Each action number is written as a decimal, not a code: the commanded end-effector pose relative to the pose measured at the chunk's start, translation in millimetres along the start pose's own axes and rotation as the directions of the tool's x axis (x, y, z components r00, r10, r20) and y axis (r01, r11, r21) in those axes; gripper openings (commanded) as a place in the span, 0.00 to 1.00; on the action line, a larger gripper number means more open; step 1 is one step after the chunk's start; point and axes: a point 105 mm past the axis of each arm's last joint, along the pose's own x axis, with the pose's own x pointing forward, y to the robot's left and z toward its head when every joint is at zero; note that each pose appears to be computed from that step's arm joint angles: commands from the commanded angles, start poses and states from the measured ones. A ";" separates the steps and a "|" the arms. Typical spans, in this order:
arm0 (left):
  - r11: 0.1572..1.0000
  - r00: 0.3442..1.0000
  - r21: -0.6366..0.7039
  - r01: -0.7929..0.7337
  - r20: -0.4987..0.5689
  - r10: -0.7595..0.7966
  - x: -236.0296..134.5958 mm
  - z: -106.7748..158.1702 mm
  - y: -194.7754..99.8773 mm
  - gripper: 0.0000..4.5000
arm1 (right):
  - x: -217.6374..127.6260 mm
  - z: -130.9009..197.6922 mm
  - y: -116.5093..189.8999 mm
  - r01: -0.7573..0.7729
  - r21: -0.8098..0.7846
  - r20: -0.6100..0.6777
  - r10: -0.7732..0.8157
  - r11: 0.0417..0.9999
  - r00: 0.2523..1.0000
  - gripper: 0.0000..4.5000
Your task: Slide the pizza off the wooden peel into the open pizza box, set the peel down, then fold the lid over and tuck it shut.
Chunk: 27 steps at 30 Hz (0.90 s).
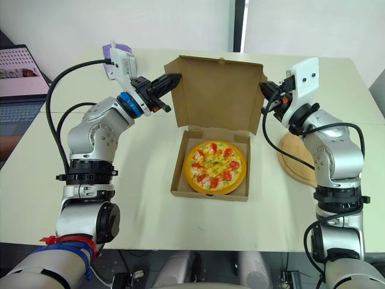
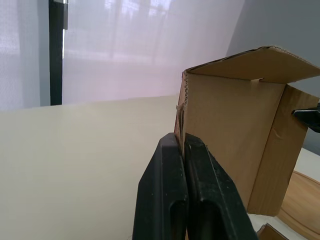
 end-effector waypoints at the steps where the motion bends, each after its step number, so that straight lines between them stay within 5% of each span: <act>1: 0.997 0.998 0.045 0.060 0.033 -0.061 10.4 19.5 -21.5 0.00 | 4.9 27.0 20.6 -0.049 -0.045 0.069 0.052 0.998 0.996 0.00; 27: 0.992 0.991 -0.053 -0.117 0.052 0.120 -23.3 -11.8 -70.9 0.00 | -5.8 14.8 68.2 -0.021 -0.070 0.062 0.025 0.997 0.998 0.00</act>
